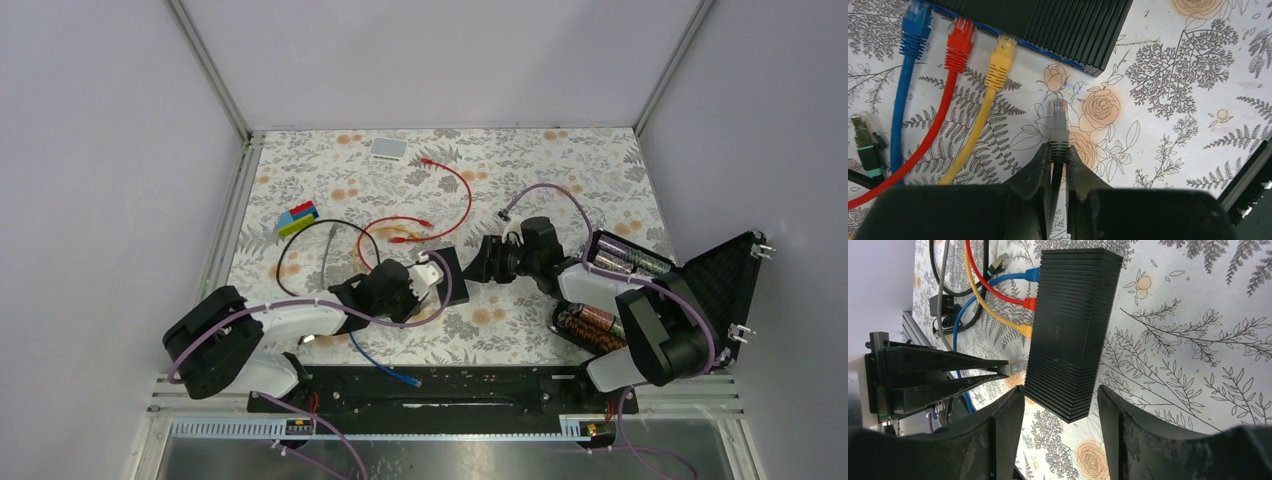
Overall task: Insert the plug into the switch port
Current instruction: Insert the connector into the switch port.
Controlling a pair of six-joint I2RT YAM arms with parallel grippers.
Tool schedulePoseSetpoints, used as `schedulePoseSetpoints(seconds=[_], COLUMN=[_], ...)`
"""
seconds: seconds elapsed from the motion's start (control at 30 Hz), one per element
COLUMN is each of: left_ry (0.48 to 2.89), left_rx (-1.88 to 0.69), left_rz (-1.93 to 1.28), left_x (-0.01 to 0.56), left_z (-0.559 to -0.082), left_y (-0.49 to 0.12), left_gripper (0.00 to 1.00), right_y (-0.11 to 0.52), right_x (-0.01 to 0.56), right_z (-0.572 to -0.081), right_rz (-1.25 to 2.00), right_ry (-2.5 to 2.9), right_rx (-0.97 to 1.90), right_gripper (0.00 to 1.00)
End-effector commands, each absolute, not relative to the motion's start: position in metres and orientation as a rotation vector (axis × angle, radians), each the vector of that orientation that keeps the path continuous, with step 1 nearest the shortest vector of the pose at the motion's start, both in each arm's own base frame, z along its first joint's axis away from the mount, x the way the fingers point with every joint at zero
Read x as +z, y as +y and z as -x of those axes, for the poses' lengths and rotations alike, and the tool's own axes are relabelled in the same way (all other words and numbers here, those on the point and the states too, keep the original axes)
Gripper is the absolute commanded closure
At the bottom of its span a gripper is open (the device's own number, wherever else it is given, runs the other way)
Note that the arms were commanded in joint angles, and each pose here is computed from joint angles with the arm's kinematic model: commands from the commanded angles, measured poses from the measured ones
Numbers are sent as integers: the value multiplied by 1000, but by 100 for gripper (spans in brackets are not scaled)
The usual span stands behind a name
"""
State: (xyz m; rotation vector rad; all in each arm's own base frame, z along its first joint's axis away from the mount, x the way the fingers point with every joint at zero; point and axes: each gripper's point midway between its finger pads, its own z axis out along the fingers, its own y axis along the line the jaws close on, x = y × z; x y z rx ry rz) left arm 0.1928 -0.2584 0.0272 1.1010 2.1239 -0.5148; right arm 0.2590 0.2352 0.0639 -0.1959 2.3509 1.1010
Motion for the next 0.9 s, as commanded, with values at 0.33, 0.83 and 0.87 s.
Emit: schedulePoseSetpoints(seconds=[0.33,0.83,0.87], left_ry=[1956,1823,1819], left_rx=[-580,-670,-666], left_rz=[-1059,-1105,-1101], left_x=[31,35,36], left_z=[-209,-195,-195], left_y=[-286,-294,-293], left_gripper=[100,100,100], right_y=[253,263,263], right_x=[45,32,32], right_z=[-266,-270,-270], right_rz=[318,465,475], right_ry=[2480,2562,2563], right_rx=[1217,1311,1311], right_gripper=[39,36,36])
